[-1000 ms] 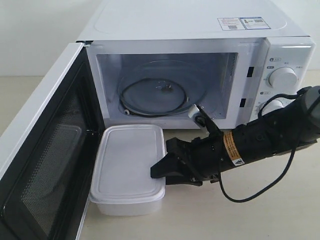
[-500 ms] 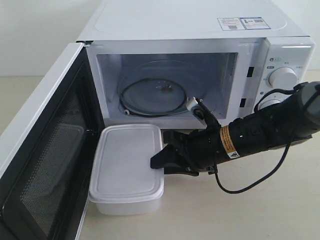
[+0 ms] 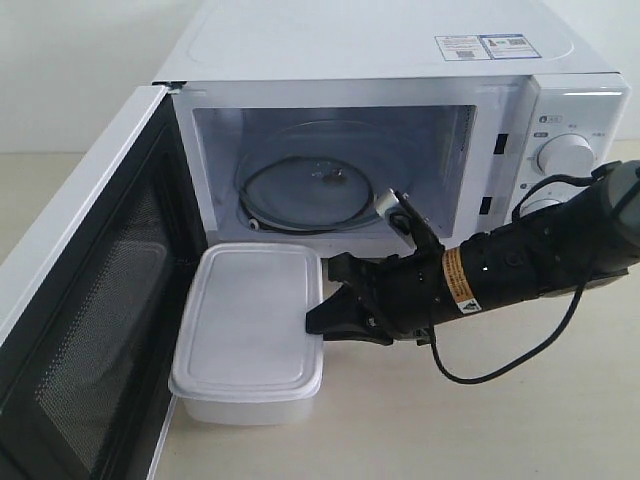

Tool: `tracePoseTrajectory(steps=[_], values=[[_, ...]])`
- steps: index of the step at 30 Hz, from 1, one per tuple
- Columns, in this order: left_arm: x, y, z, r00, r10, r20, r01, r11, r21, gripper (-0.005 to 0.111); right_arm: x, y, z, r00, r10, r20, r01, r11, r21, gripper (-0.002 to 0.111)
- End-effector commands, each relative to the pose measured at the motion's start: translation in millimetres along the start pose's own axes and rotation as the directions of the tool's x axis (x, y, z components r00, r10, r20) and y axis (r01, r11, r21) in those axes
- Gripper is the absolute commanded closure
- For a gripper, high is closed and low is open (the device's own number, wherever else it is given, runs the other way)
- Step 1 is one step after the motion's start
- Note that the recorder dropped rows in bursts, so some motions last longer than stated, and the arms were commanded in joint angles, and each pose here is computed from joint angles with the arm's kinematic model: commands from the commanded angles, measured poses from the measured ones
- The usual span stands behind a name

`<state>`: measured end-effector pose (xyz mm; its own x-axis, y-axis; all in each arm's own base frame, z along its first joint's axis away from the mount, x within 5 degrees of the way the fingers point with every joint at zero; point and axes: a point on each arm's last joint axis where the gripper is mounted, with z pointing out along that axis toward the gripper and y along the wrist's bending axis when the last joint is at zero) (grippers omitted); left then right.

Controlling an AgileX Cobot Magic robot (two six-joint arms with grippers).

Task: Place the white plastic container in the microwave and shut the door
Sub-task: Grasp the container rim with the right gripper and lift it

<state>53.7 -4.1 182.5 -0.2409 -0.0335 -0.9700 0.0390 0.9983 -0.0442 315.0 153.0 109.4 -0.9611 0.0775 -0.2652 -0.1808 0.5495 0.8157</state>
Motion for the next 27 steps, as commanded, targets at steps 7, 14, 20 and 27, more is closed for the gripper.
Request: tracePoseTrajectory(steps=[7, 14, 20, 27], values=[[-2.5, -0.2, -0.2, 1.000, -0.005, 0.017, 0.005, 1.000, 0.002, 0.102, 25.1, 13.4, -34.5, 0.981, -0.104, 0.163, 0.087, 0.990, 0.108, 0.108], [-2.5, -0.2, -0.2, 1.000, -0.005, 0.017, 0.005, 1.000, 0.002, 0.102, 49.2, 4.2, -51.3, 0.889, 0.140, 0.437, -0.140, 0.990, -0.032, 0.108], [-2.5, -0.2, -0.2, 1.000, -0.005, 0.017, 0.005, 1.000, 0.002, 0.102, 57.3, 3.2, -66.3, 0.680, 0.356, 0.641, -0.268, 0.934, -0.235, 0.108], [-2.5, -0.2, -0.2, 1.000, -0.005, 0.017, 0.005, 1.000, 0.002, 0.102, 71.8, 22.7, -44.3, 0.537, 0.343, 0.771, -0.298, 0.932, -0.207, 0.108]])
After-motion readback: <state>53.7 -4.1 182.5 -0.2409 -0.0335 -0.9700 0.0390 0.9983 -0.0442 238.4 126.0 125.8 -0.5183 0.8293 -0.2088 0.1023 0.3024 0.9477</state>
